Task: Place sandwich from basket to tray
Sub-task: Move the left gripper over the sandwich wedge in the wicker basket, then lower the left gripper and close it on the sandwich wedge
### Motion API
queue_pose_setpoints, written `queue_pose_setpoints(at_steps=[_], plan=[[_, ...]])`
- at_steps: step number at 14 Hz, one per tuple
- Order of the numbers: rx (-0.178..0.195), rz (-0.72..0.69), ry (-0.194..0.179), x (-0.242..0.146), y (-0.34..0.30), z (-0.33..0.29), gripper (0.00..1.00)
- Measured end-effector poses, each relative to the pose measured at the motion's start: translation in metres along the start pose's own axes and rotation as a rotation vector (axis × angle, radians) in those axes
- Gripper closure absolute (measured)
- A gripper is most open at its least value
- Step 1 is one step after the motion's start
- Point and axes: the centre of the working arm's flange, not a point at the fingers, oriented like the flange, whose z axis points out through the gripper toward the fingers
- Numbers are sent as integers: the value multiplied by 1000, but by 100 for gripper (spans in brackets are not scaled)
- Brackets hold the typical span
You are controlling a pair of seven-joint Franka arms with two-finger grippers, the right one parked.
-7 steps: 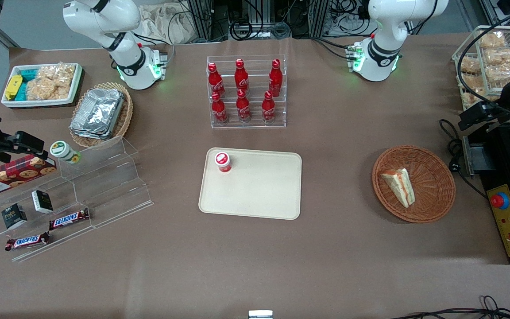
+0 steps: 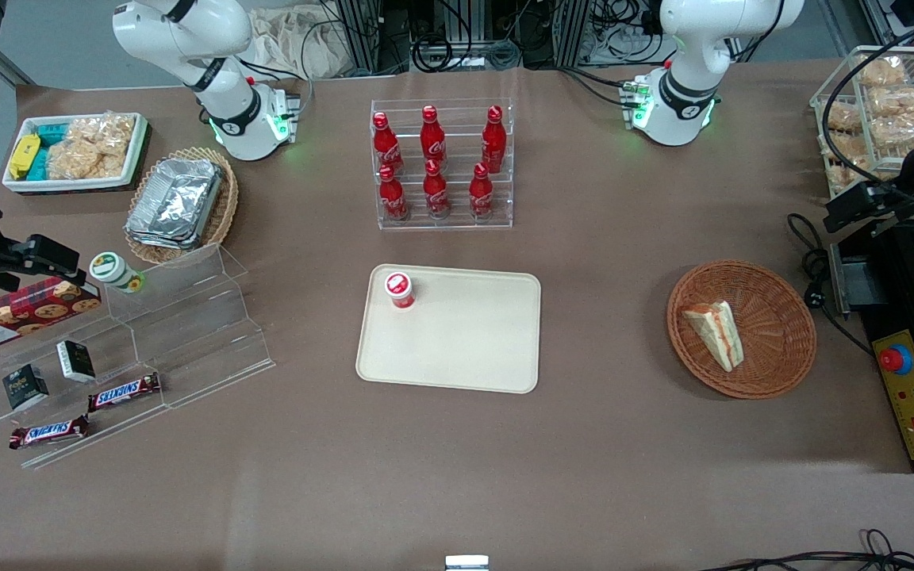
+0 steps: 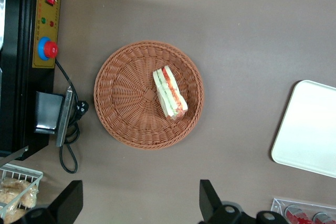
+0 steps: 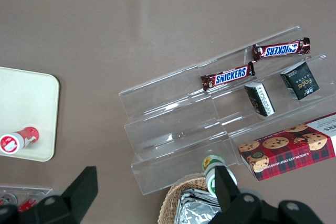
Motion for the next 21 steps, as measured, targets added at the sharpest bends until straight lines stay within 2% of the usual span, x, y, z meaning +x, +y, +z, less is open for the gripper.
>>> queue_pose_setpoints(at_steps=[4,7,10,14,18,21], plan=[[18,0,-112,25,13,71,0],[26,-53,-143,51,29,138,0],[30,-102,-138,59,45,204,0],[22,-150,-102,51,43,293,0],[13,-199,-71,46,40,347,0],[26,-195,-77,39,38,373,2]])
